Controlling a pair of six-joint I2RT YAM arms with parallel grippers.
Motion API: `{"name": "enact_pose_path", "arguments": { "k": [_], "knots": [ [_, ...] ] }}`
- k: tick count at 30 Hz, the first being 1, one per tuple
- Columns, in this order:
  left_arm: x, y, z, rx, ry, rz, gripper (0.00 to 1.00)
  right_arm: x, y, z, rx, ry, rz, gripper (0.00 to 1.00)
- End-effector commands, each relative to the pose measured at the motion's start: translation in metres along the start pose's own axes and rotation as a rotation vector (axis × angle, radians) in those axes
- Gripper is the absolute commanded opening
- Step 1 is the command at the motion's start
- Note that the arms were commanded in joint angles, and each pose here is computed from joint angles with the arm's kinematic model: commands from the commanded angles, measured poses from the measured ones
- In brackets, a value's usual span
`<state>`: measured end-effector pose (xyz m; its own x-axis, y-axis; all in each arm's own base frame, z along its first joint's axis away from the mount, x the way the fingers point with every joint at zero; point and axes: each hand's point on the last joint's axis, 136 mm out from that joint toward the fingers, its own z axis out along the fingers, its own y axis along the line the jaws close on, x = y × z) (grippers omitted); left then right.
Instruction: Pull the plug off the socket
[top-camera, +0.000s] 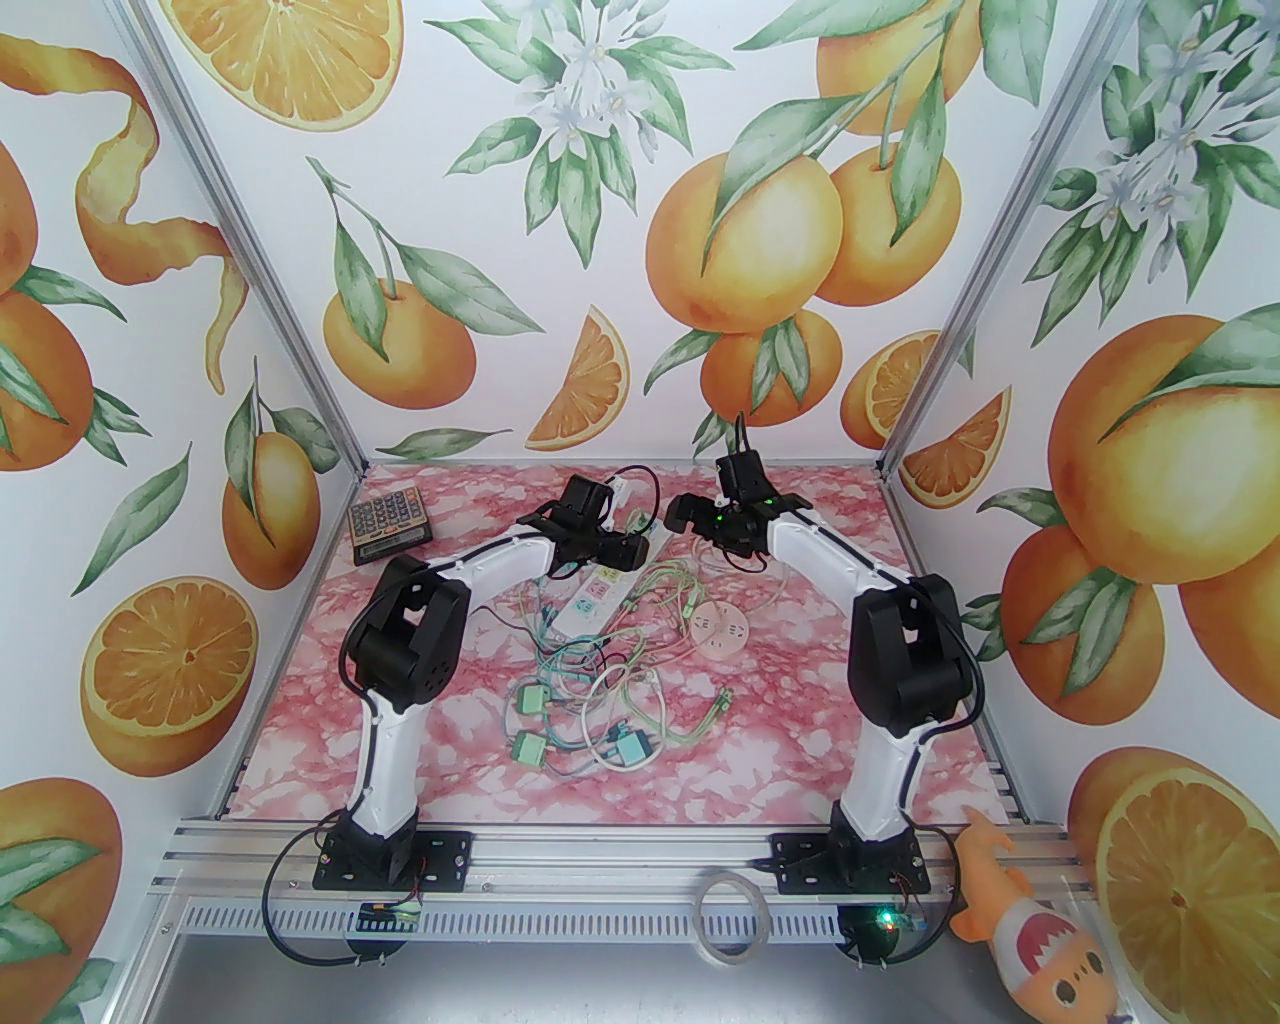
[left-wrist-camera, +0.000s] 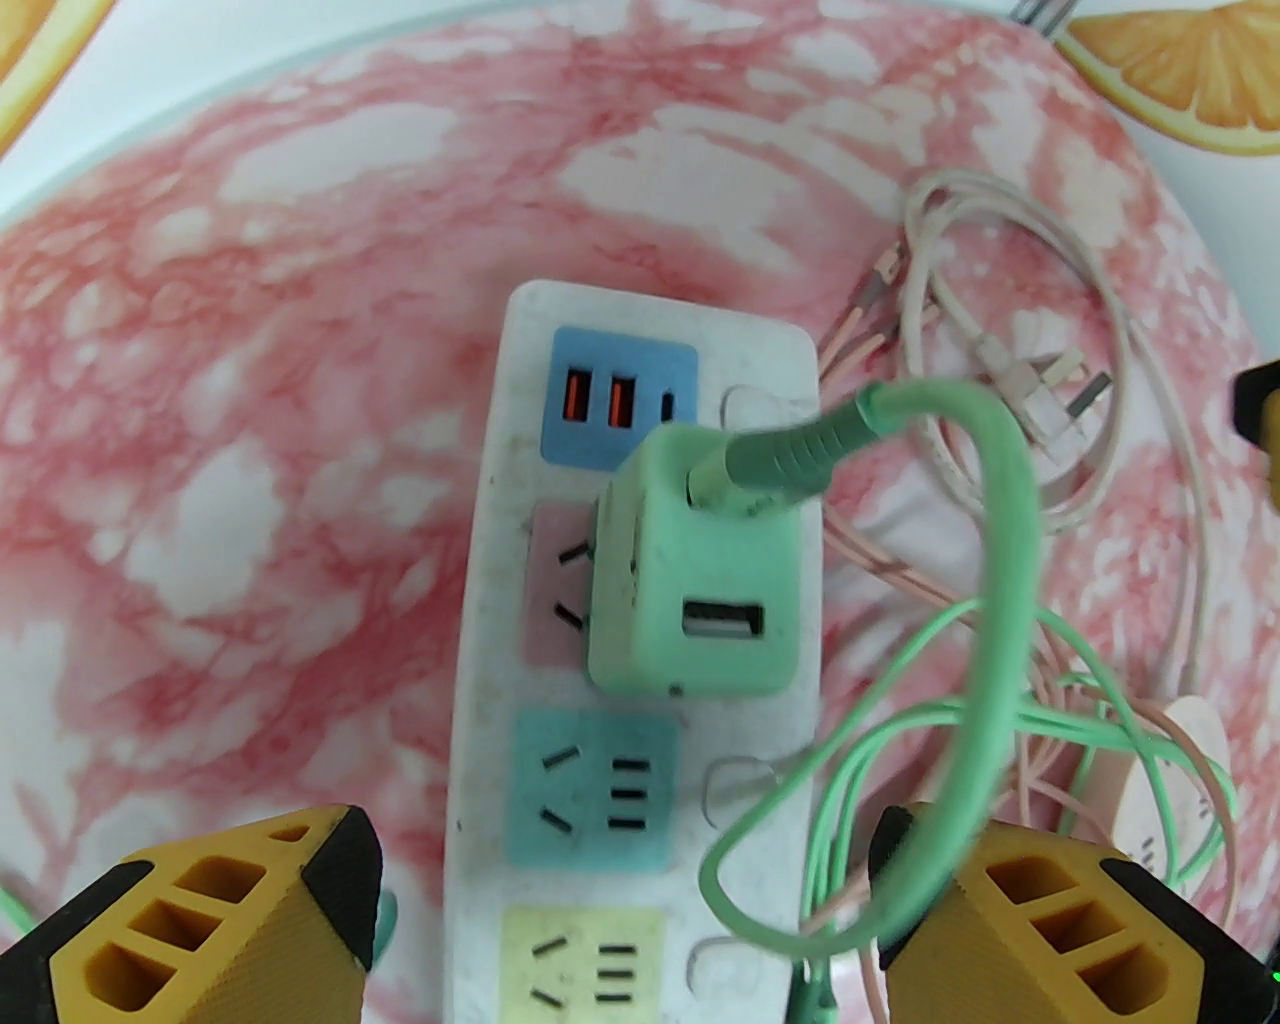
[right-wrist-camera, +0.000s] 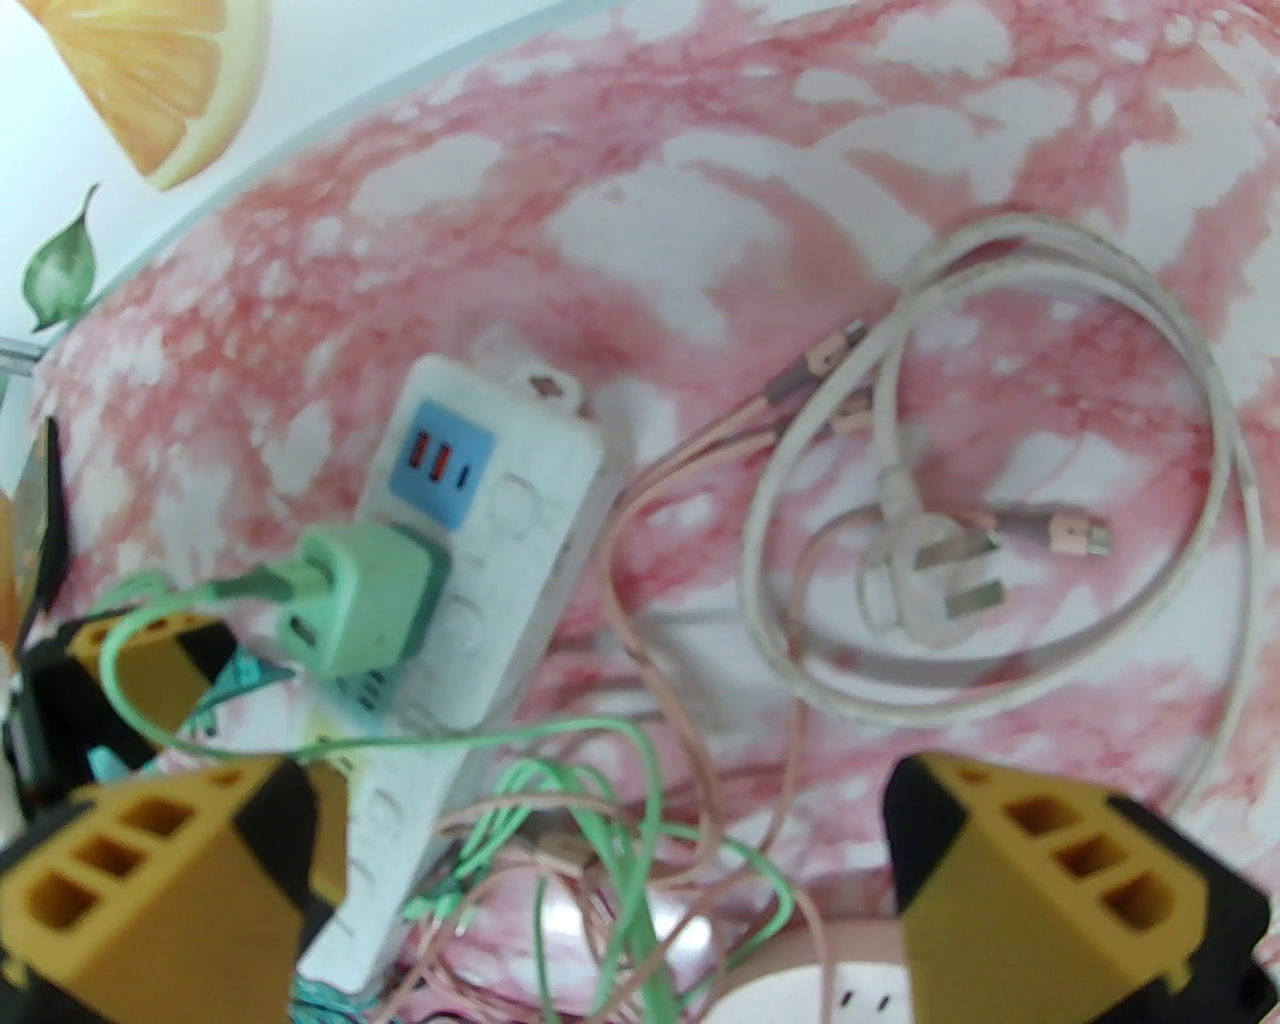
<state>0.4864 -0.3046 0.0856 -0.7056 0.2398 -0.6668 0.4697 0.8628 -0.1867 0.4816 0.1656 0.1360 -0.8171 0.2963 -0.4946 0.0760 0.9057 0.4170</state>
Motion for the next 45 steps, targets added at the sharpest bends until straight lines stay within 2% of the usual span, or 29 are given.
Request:
{"name": "enact_pose_path", "arguments": {
  "k": [1,5,8,11,16,25,31,33,37,41,45],
  "knots": [
    [-0.018,0.0,-0.003,0.004,-0.029,0.028,0.83,-0.002,-0.007,-0.015,0.024,-0.022,-0.014,1.0],
    [-0.023,0.0,-0.009,0.004,-0.033,0.025,0.81,0.001,-0.009,-0.011,0.02,-0.013,-0.005,1.0],
    [-0.034,0.007,-0.03,-0.029,-0.091,0.01,0.78,0.002,-0.01,-0.008,0.018,-0.009,0.0,1.0],
    [-0.043,0.025,-0.048,-0.032,-0.131,-0.046,0.78,0.003,-0.008,-0.004,0.009,-0.004,0.006,1.0],
    [-0.041,0.057,-0.056,-0.027,-0.131,-0.128,0.78,0.002,-0.006,0.001,-0.002,0.006,0.013,1.0],
    [-0.048,0.018,-0.042,0.052,-0.12,-0.063,0.77,0.002,-0.006,0.008,-0.003,0.02,0.022,1.0],
    [-0.057,-0.006,-0.041,0.048,-0.151,-0.04,0.78,0.002,-0.008,0.008,0.007,0.018,0.019,1.0],
    [-0.06,-0.016,-0.04,0.09,-0.159,-0.04,0.78,0.003,-0.008,0.009,0.008,0.02,0.017,1.0],
    [-0.059,-0.021,-0.032,0.074,-0.138,-0.029,0.78,0.004,-0.007,0.012,0.003,0.028,0.022,1.0],
    [-0.07,-0.014,-0.041,0.029,-0.179,-0.036,0.77,0.003,-0.008,0.012,0.007,0.026,0.022,1.0],
    [-0.071,-0.025,-0.038,0.089,-0.152,0.004,0.76,0.003,-0.007,0.013,0.005,0.028,0.022,1.0]
  ]
}}
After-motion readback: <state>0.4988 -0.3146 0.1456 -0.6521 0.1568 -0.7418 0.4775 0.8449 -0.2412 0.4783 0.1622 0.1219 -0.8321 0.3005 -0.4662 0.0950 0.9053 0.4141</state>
